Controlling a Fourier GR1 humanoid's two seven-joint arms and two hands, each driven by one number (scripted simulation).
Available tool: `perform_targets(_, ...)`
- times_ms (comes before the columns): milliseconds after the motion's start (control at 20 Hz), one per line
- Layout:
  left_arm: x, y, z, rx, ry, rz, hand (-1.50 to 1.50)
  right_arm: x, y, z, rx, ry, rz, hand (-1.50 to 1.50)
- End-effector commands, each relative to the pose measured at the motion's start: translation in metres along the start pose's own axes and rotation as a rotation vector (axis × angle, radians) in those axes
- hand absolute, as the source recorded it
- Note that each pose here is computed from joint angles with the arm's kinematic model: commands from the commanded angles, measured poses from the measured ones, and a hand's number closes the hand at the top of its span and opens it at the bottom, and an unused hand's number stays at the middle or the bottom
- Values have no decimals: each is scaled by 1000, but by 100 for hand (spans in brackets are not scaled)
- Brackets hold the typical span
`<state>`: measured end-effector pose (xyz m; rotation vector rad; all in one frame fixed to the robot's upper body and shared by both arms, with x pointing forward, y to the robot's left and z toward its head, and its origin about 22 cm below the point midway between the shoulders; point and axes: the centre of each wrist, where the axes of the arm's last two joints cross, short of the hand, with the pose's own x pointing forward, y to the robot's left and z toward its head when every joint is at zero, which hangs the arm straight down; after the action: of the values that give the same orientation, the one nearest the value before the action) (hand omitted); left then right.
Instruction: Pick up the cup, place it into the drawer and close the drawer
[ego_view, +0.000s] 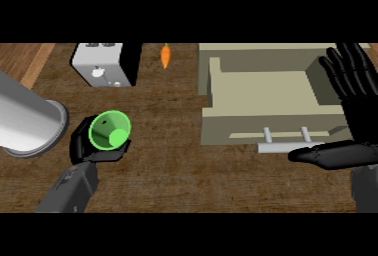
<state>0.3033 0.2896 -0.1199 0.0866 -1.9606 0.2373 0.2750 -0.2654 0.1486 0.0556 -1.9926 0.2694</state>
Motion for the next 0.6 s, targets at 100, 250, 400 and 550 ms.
perform_targets(100,12,-50,-39,-196,-125,125,150,-11,1,15,-17,23,8,-150)
perform_targets(250,36,-86,-81,-238,-175,122,150,4,-4,8,-6,21,17,-150)
perform_targets(400,49,-98,-91,-291,-174,127,150,9,-21,16,-21,8,31,-150)
perform_targets(550,82,-141,-124,-384,-196,144,150,3,-16,9,-38,24,28,-150)
